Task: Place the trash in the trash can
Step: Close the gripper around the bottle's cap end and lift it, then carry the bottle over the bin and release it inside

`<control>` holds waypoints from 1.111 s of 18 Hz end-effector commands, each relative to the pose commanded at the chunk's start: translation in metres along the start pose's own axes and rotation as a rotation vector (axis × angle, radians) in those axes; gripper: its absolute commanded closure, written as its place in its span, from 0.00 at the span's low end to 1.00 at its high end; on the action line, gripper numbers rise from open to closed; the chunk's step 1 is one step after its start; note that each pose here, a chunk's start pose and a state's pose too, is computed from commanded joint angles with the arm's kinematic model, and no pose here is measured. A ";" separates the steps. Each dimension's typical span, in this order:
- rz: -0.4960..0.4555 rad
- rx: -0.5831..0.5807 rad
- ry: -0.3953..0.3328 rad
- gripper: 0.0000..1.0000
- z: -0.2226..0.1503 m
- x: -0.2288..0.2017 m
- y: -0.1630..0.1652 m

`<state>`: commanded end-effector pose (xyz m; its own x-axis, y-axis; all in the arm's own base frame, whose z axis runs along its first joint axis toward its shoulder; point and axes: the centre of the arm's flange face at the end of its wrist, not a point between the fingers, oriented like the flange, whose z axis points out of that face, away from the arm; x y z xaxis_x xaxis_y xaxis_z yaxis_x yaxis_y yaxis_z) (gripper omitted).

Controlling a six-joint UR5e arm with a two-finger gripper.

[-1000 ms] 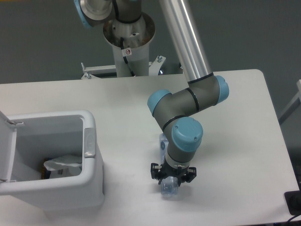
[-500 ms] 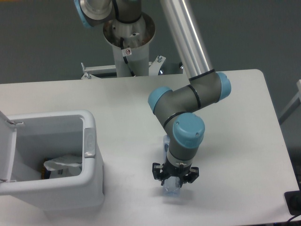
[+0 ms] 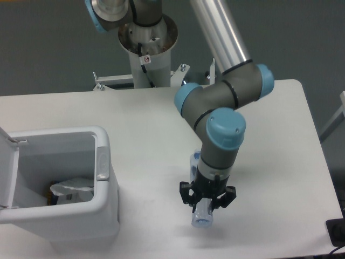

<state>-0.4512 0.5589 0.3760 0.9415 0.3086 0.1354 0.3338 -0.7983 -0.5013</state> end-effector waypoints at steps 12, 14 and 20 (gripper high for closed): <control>0.030 0.508 0.141 0.59 -0.189 0.141 -0.115; 0.071 0.522 0.180 0.59 -0.195 0.181 -0.118; 0.132 0.438 0.295 0.59 -0.149 0.263 -0.103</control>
<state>-0.2306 0.6451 0.5903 0.9682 0.0124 0.2498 0.2209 -0.5111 -0.8307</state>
